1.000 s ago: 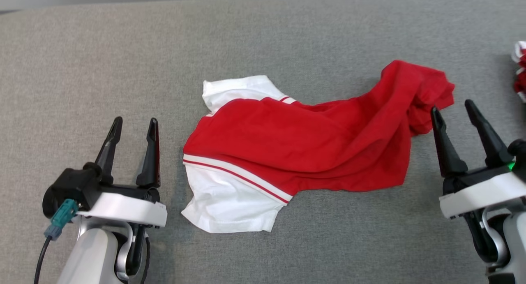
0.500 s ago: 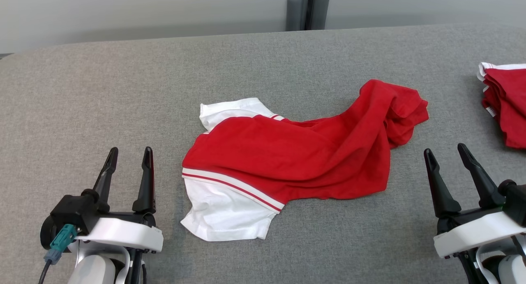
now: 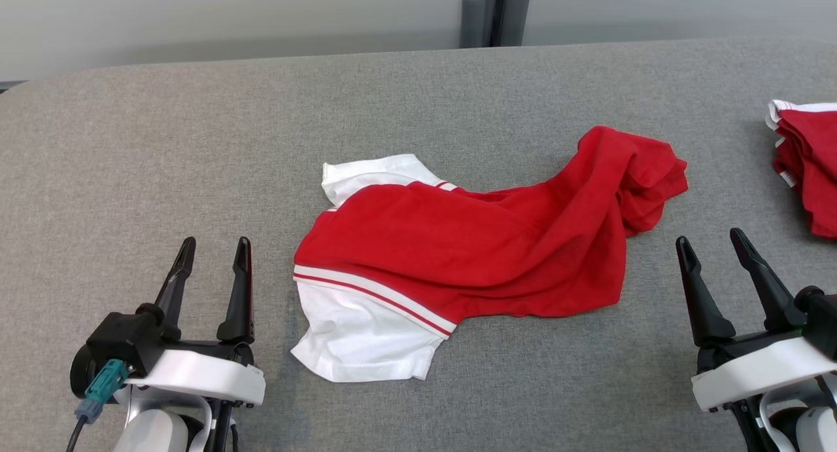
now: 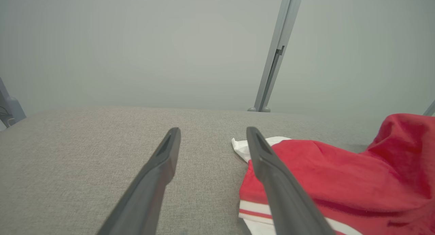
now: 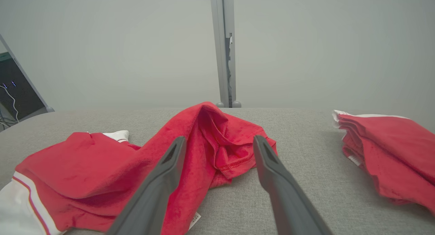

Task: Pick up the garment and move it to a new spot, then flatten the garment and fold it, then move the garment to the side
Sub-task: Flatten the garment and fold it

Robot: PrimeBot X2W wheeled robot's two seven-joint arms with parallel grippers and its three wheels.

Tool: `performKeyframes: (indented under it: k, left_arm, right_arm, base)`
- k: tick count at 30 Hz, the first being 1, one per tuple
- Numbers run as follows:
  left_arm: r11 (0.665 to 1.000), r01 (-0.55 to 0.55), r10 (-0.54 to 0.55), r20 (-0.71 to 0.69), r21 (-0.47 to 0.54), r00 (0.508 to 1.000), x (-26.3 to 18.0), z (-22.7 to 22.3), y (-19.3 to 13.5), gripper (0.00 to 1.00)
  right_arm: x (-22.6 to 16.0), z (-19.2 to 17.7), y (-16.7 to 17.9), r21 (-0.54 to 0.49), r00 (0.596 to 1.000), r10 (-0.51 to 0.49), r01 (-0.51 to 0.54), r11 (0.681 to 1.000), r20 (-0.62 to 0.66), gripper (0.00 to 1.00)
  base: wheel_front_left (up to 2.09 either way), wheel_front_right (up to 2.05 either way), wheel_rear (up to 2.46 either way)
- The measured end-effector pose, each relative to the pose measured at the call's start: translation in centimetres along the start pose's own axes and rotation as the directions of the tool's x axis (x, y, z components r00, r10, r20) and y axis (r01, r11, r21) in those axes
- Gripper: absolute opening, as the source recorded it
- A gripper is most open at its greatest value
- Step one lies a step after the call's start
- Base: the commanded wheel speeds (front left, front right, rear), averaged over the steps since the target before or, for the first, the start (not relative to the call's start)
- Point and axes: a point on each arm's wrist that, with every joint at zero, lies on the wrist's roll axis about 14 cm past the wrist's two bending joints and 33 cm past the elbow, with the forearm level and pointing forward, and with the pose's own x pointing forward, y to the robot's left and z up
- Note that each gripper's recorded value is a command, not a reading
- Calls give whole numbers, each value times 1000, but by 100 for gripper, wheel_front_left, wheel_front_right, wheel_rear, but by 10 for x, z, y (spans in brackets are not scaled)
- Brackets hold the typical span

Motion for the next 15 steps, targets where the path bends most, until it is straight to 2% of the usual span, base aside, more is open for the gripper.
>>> performKeyframes:
  k: [8,15]
  left_arm:
    - [1000,2,-2,-10,-1,1000,4,-4,0,100]
    - [1000,-7,7,-33,-1,999,13,-15,5,100]
  right_arm:
    - [9,-22,4,16,997,18,-17,1000,-79,100]
    - [25,-67,21,65,975,79,-67,996,-210,100]
  base:
    - [0,0,0]
    - [0,0,0]
